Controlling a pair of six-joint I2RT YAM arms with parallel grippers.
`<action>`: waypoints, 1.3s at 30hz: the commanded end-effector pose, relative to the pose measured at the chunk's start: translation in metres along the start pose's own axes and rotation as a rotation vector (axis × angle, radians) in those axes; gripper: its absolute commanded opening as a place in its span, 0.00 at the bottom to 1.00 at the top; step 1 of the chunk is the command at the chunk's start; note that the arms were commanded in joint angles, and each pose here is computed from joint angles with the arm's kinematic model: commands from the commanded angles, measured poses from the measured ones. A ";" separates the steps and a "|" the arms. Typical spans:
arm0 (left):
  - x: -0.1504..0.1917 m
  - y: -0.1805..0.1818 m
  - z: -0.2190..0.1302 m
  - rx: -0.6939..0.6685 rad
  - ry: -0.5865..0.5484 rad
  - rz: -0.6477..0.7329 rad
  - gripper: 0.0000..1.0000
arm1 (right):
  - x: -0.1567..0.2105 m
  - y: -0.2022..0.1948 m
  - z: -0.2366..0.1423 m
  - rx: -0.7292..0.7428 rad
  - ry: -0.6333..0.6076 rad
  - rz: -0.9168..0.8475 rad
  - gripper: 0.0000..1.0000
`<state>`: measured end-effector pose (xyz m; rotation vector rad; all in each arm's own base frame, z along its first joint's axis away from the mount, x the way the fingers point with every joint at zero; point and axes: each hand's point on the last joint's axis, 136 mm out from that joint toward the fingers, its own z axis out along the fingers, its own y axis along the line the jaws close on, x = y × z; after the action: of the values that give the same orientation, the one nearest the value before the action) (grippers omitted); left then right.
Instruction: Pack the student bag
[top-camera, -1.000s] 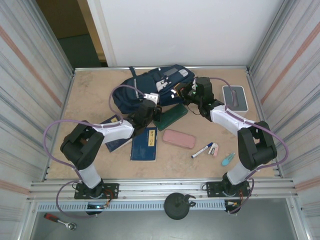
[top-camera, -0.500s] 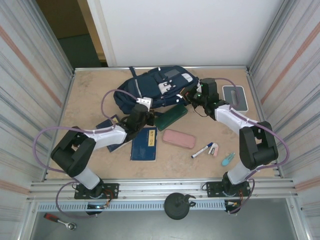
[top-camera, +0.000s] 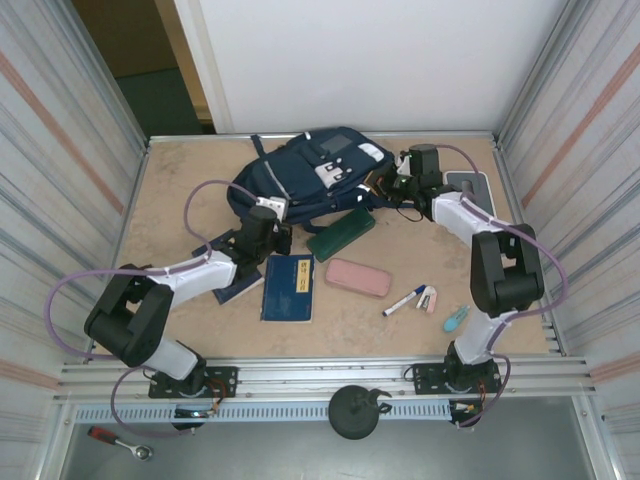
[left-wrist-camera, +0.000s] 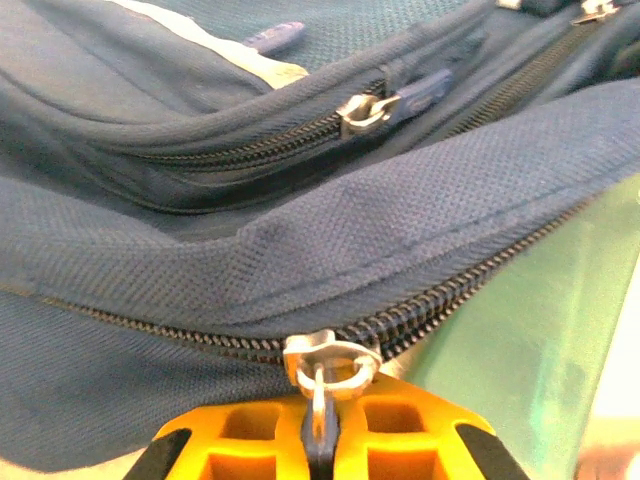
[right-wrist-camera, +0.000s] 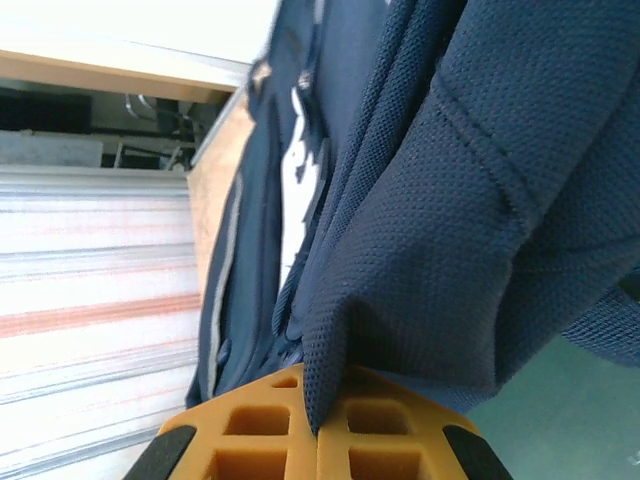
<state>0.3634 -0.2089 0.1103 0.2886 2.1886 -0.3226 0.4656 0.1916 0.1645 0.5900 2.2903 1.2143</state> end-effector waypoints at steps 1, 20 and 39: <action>-0.007 -0.009 -0.007 0.052 0.001 0.008 0.00 | -0.032 0.011 0.009 -0.040 -0.049 -0.022 0.00; -0.075 -0.061 -0.008 0.259 -0.044 -0.085 0.00 | 0.015 -0.012 -0.033 0.150 0.072 -0.280 0.71; -0.049 -0.103 -0.008 0.346 0.002 -0.008 0.00 | 0.087 0.020 0.047 -0.006 0.114 -0.029 0.60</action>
<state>0.3512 -0.2922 0.1315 0.4436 2.2545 -0.6439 0.4030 0.2794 0.1301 0.4338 2.4517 1.2619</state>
